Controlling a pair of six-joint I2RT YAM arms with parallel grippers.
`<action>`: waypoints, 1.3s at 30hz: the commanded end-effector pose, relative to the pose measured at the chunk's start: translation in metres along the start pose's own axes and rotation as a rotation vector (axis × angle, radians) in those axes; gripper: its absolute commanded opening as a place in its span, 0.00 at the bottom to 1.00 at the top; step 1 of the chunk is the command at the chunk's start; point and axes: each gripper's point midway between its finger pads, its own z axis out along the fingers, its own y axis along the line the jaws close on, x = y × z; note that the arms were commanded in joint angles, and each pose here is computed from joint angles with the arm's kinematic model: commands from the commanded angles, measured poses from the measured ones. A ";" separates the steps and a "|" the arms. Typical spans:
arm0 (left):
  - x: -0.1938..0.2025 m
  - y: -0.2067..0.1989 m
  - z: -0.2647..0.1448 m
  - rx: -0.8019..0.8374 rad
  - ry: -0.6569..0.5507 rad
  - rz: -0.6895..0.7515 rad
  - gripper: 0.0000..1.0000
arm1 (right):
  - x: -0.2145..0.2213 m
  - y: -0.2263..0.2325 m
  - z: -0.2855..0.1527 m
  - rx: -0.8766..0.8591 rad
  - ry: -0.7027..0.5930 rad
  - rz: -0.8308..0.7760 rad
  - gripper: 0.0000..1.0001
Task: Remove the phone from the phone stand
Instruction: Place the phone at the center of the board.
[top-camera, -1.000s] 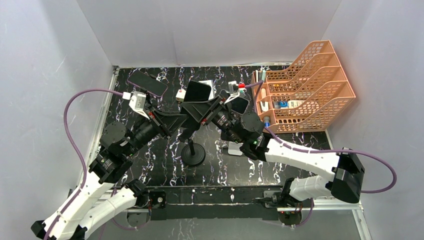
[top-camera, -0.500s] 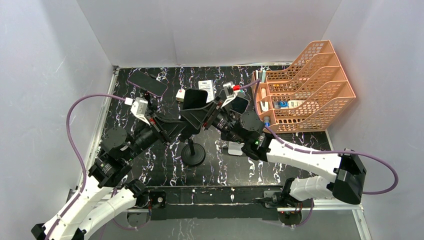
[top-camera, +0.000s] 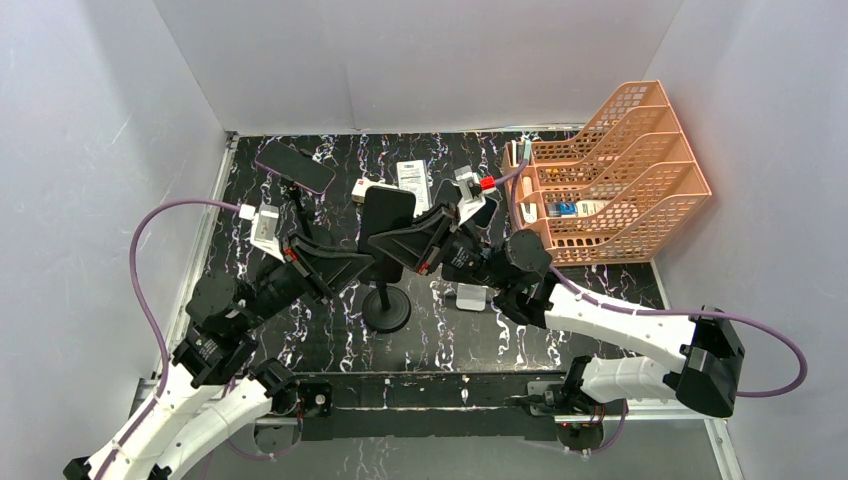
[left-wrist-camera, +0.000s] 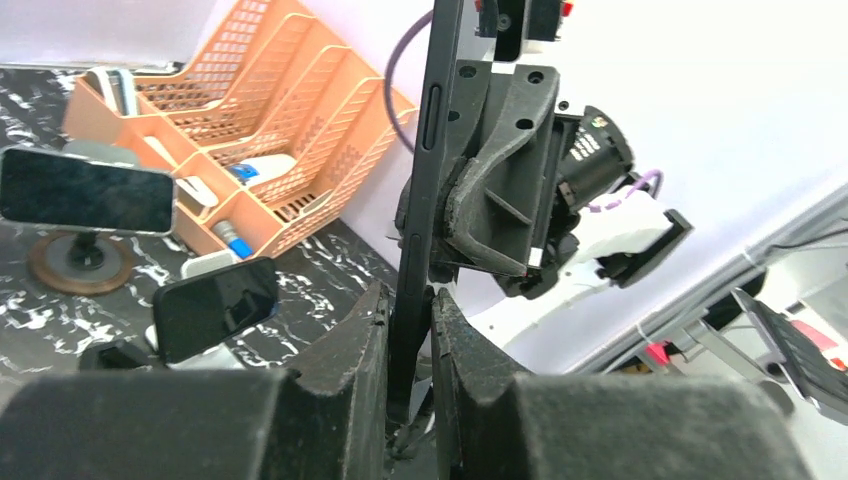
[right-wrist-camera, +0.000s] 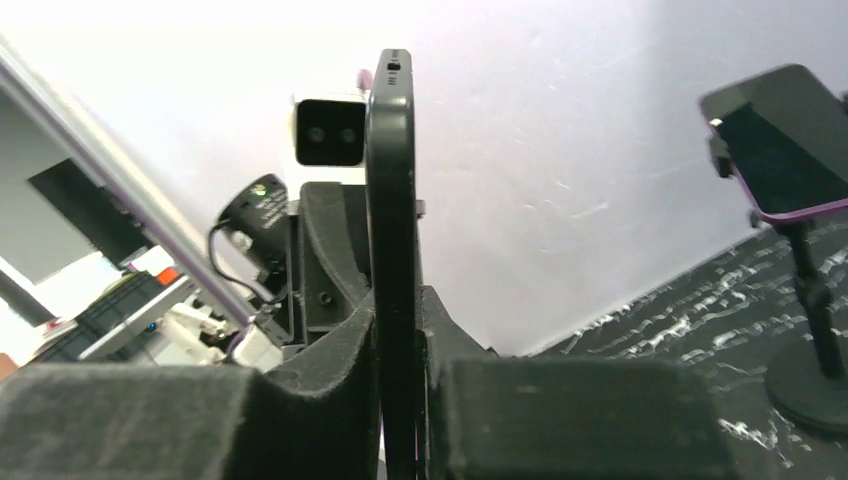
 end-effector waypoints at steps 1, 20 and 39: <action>-0.006 -0.005 0.004 0.036 -0.041 -0.022 0.00 | -0.018 0.062 -0.008 -0.254 -0.023 -0.022 0.12; 0.004 -0.009 -0.002 0.050 0.023 0.002 0.00 | -0.007 0.065 -0.011 -0.271 0.043 -0.027 0.45; 0.046 0.134 -0.148 -0.955 0.279 0.100 0.00 | -0.021 -0.038 -0.119 0.413 0.061 -0.256 0.94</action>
